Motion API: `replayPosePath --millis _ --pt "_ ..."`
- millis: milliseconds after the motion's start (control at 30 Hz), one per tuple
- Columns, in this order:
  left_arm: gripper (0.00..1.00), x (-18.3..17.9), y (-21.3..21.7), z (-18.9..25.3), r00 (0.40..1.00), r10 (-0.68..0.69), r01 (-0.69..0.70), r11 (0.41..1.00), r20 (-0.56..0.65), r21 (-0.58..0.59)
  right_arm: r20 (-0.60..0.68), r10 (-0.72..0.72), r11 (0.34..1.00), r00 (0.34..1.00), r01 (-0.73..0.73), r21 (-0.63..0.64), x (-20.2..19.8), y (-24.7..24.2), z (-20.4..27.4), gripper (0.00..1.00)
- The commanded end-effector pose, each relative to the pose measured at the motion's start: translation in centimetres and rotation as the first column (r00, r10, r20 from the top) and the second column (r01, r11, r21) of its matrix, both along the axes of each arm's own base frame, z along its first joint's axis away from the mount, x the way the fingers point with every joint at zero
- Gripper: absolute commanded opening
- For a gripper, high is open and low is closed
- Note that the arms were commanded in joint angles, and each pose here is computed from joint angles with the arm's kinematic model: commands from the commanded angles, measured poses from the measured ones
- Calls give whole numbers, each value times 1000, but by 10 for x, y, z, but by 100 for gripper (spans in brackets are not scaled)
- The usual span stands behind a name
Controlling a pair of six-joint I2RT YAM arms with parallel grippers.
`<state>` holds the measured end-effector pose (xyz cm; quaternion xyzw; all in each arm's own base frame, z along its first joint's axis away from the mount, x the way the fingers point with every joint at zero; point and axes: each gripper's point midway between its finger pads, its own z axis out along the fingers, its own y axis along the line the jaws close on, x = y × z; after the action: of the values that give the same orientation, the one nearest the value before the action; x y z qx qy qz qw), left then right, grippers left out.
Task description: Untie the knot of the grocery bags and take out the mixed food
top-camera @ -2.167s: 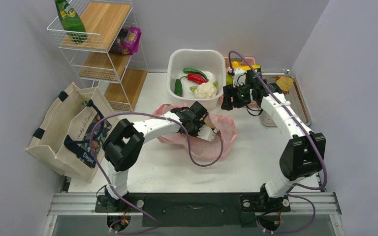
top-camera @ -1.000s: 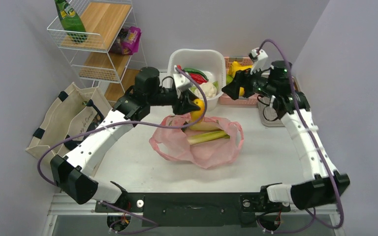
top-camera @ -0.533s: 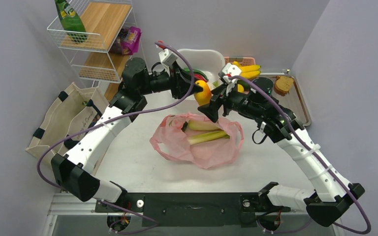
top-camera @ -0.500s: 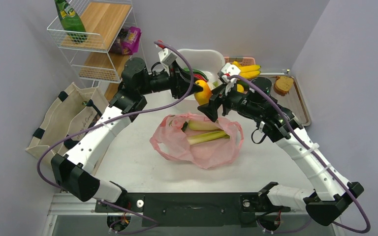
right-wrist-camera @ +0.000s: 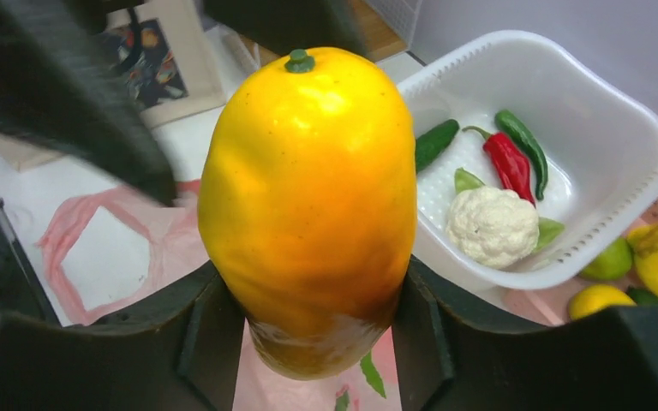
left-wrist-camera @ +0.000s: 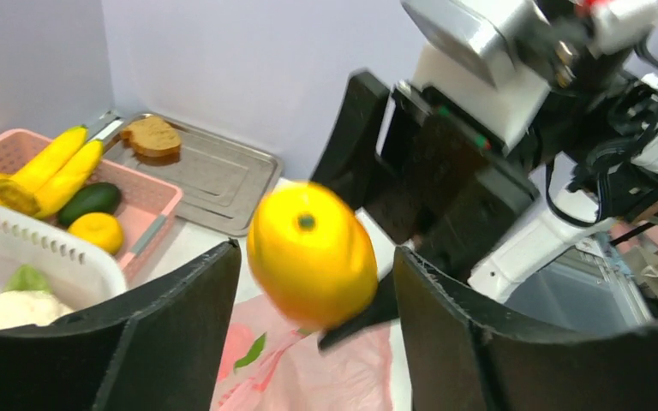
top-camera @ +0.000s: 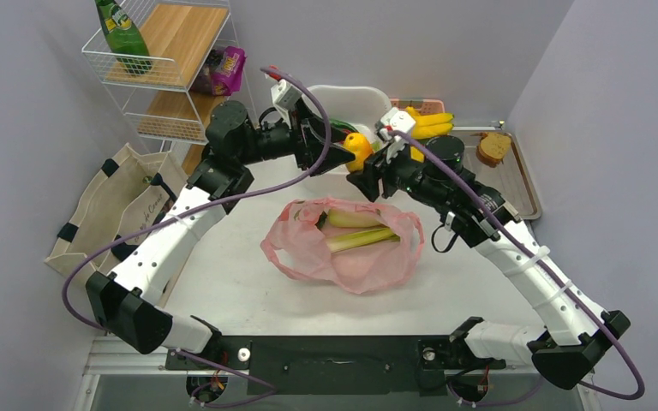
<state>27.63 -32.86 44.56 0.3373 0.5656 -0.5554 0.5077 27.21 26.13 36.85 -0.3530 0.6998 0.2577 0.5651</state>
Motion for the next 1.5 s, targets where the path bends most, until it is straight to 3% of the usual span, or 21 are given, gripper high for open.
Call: replayPosePath --millis 0,133,233,333,467,733,833,900,1067,1300,1467 --pt "68 8 29 29 992 111 -110 994 57 -24 -25 -181 976 983 183 116 42 -40 28 15" --pt "70 23 52 16 977 193 -195 981 90 18 -113 -337 932 935 348 97 87 -95 13 12" --pt "70 24 60 -11 953 198 -231 965 228 127 -161 -448 887 879 460 44 124 -137 -11 12" --pt "70 21 57 -54 929 141 -239 934 342 265 -174 -520 853 836 521 -47 160 -162 -42 14" --pt "69 9 46 -106 911 44 -232 875 409 424 -163 -585 811 795 568 -141 204 -187 -73 16" --pt "68 -23 23 -191 896 -206 -109 756 393 645 -191 -640 767 744 604 -216 269 -207 -125 20" --pt "63 -25 13 -207 890 -247 -85 738 384 670 -203 -651 757 732 604 -250 280 -210 -145 28" --pt "59 -25 6 -221 888 -278 -65 713 367 698 -211 -662 747 720 606 -275 283 -213 -159 38" --pt "51 -27 -6 -267 877 -370 -13 620 307 785 -214 -692 717 689 624 -310 283 -223 -175 58" --pt "52 -17 -13 -307 871 -402 -29 530 281 848 -204 -689 722 695 633 -279 273 -228 -151 80" --pt "61 -6 -13 -335 886 -389 -51 460 253 887 -227 -664 746 712 617 -250 261 -223 -137 83"
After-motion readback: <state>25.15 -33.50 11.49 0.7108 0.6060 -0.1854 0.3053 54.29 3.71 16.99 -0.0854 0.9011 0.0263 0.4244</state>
